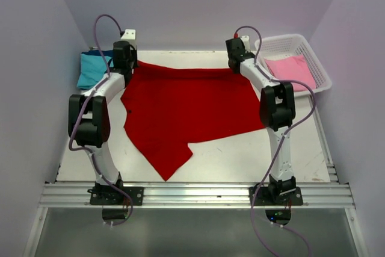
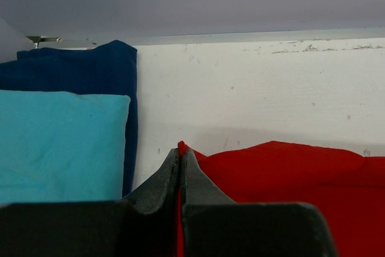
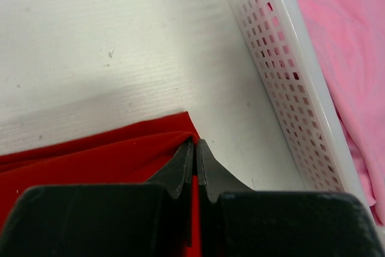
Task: Fold and stack the t-shirts
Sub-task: Flatten the tshirt out
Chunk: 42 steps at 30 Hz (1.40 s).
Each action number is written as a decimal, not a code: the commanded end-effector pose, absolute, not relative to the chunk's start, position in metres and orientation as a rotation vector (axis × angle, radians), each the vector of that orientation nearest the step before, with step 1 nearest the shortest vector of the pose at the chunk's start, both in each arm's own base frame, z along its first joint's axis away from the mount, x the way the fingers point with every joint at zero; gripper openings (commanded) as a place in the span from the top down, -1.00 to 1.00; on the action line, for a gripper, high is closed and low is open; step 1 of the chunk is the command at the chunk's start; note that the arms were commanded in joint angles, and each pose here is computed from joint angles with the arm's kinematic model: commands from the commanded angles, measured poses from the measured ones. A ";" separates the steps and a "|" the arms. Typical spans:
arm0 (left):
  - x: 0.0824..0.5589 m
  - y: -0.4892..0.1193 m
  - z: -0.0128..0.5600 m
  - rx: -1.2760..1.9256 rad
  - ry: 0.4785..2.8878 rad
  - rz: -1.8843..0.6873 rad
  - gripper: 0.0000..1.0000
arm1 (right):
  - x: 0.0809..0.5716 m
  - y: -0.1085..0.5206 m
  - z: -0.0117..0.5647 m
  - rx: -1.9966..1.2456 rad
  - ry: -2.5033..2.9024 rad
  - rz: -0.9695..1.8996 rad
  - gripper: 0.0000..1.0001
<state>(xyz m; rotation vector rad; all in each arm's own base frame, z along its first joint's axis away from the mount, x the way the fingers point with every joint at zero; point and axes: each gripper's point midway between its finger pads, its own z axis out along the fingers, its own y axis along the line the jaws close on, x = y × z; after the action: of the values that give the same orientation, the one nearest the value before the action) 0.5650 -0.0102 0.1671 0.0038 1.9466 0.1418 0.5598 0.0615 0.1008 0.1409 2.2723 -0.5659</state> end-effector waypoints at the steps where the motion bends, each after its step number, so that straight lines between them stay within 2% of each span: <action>1: 0.583 -0.013 0.202 -0.028 1.828 0.082 1.00 | 0.584 0.058 0.128 0.224 2.173 -0.528 1.00; 6: 0.594 -0.010 0.210 -0.049 1.800 0.096 1.00 | 0.607 0.053 0.150 0.303 2.068 -0.521 1.00; 13: 0.610 -0.002 0.249 -0.155 1.624 0.095 1.00 | 0.647 0.073 0.196 0.368 1.738 -0.279 1.00; 14: 0.612 0.001 0.254 -0.173 1.603 0.104 1.00 | 0.655 0.073 0.184 0.368 1.751 -0.276 1.00; 15: 0.618 0.001 0.256 -0.184 1.588 0.107 1.00 | 0.668 0.078 0.199 0.361 1.753 -0.239 0.78; 16: 0.622 0.004 0.257 -0.203 1.587 0.110 0.70 | 0.675 0.081 0.194 0.341 1.783 -0.223 -0.60; 17: 0.629 0.005 0.266 -0.219 1.571 0.107 0.10 | 0.681 0.081 0.178 0.340 1.813 -0.209 -0.97; 18: 0.632 0.007 0.248 -0.238 1.623 0.102 -0.99 | 0.680 0.085 0.172 0.334 1.821 -0.180 -0.98; 20: 0.630 0.012 0.242 -0.267 1.633 0.114 -1.00 | 0.674 0.084 0.188 0.328 1.790 -0.164 -0.98; 21: 0.628 0.011 0.247 -0.269 1.614 0.103 -1.00 | 0.670 0.085 0.174 0.315 1.795 -0.155 -0.98; 26: 0.612 0.011 0.242 -0.291 1.627 0.089 -1.00 | 0.649 0.085 0.189 0.290 1.751 -0.118 -0.98; 28: 0.599 0.011 0.261 -0.303 1.599 0.069 -1.00 | 0.634 0.085 0.202 0.278 1.723 -0.083 -0.98; 30: 0.576 0.006 0.268 -0.311 1.596 0.028 -1.00 | 0.615 0.083 0.212 0.267 1.713 -0.071 -0.98; 32: 0.555 -0.006 0.248 -0.298 1.649 -0.024 -1.00 | 0.600 0.086 0.217 0.243 1.707 -0.057 -0.98; 33: 0.542 -0.011 0.258 -0.305 1.642 -0.062 -1.00 | 0.588 0.085 0.201 0.232 1.758 -0.068 -0.98; 34: 0.534 -0.023 0.251 -0.284 1.676 -0.111 -0.98 | 0.579 0.091 0.214 0.203 1.752 -0.022 -0.98; 35: 0.522 -0.031 0.232 -0.270 1.734 -0.141 -0.74 | 0.571 0.093 0.212 0.184 1.768 -0.011 -0.98; 36: 0.507 -0.039 0.229 -0.274 1.772 -0.182 -0.59 | 0.556 0.094 0.194 0.156 1.837 -0.008 -0.91; 37: 0.497 -0.046 0.219 -0.283 1.818 -0.216 -0.41 | 0.546 0.095 0.200 0.145 1.851 0.013 -0.52; 38: 0.480 -0.064 0.199 -0.250 1.892 -0.287 0.00 | 0.537 0.102 0.195 0.137 1.891 0.060 -0.04; 39: 0.463 -0.071 0.197 -0.240 1.928 -0.319 0.16 | 0.519 0.100 0.174 0.120 1.999 0.049 0.62; 40: 0.451 -0.078 0.189 -0.224 1.966 -0.326 0.29 | 0.508 0.099 0.167 0.126 2.052 0.051 1.00; 41: 0.431 -0.095 0.187 -0.171 2.003 -0.341 0.60 | 0.493 0.103 0.174 0.160 2.077 0.102 1.00; 42: 0.405 -0.103 0.167 -0.144 2.120 -0.337 0.64 | 0.470 0.102 0.150 0.155 2.172 0.101 1.00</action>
<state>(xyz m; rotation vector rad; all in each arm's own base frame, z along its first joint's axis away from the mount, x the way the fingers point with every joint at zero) 0.4651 -0.0626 0.2078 -0.2232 1.8802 -0.2301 0.5242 0.0937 0.1855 0.1587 1.9528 0.0255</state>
